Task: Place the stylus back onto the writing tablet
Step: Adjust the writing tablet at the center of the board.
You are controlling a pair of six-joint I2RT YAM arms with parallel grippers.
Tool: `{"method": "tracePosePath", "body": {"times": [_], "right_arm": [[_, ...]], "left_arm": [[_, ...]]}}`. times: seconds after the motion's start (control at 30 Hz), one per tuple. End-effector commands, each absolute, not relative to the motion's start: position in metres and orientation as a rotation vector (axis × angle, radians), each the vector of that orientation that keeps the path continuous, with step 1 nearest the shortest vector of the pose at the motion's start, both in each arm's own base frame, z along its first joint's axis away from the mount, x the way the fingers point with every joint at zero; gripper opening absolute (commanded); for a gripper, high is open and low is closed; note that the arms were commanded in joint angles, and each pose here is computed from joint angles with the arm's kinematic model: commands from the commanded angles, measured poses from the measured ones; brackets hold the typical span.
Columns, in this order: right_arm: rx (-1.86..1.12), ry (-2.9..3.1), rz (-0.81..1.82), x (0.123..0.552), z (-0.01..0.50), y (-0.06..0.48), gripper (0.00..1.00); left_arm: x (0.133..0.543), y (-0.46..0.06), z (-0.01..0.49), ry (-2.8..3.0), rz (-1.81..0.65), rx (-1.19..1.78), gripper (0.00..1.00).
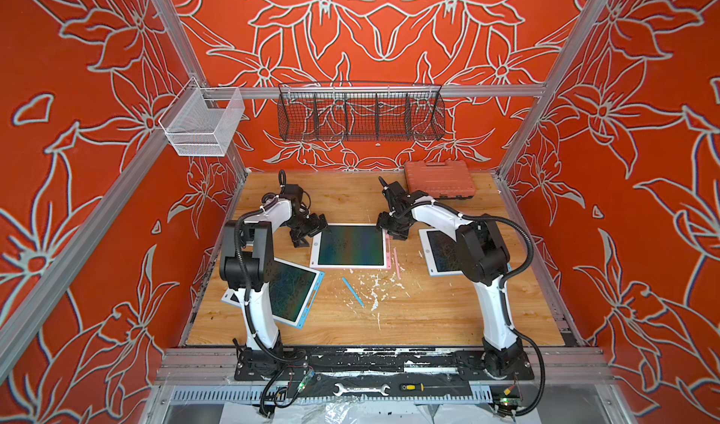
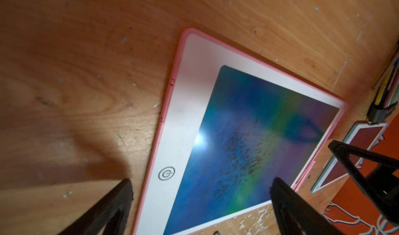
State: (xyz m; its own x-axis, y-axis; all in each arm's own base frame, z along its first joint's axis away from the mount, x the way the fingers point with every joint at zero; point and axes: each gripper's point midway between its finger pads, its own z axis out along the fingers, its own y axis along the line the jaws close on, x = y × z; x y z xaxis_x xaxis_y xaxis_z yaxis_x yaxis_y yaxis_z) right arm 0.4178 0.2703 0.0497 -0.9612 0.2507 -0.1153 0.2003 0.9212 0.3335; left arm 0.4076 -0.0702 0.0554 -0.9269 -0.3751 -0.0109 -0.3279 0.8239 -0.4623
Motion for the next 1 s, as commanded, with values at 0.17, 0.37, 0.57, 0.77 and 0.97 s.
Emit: {"method": "tracePosePath", "body": {"times": [0.17,0.37,0.57,0.77,0.97], "right_arm": [[0.314,2.874,0.449,0.409,0.09,0.259,0.72],[0.317,2.886,0.408,0.394,0.094,0.247,0.71],[0.294,2.923,0.338,0.376,0.096,0.235,0.71],[0.23,2.965,0.279,0.362,0.094,0.228,0.7],[0.163,3.019,0.228,0.348,0.09,0.226,0.68]], "left_arm": [[0.404,-0.08,0.098,2.858,-0.766,-0.471,0.97],[0.396,-0.092,0.121,2.847,-0.793,-0.39,0.97],[0.385,-0.113,0.149,2.831,-0.848,-0.257,0.97],[0.368,-0.13,0.161,2.843,-0.859,-0.169,0.97],[0.35,-0.14,0.164,2.853,-0.863,-0.135,0.97]]}}
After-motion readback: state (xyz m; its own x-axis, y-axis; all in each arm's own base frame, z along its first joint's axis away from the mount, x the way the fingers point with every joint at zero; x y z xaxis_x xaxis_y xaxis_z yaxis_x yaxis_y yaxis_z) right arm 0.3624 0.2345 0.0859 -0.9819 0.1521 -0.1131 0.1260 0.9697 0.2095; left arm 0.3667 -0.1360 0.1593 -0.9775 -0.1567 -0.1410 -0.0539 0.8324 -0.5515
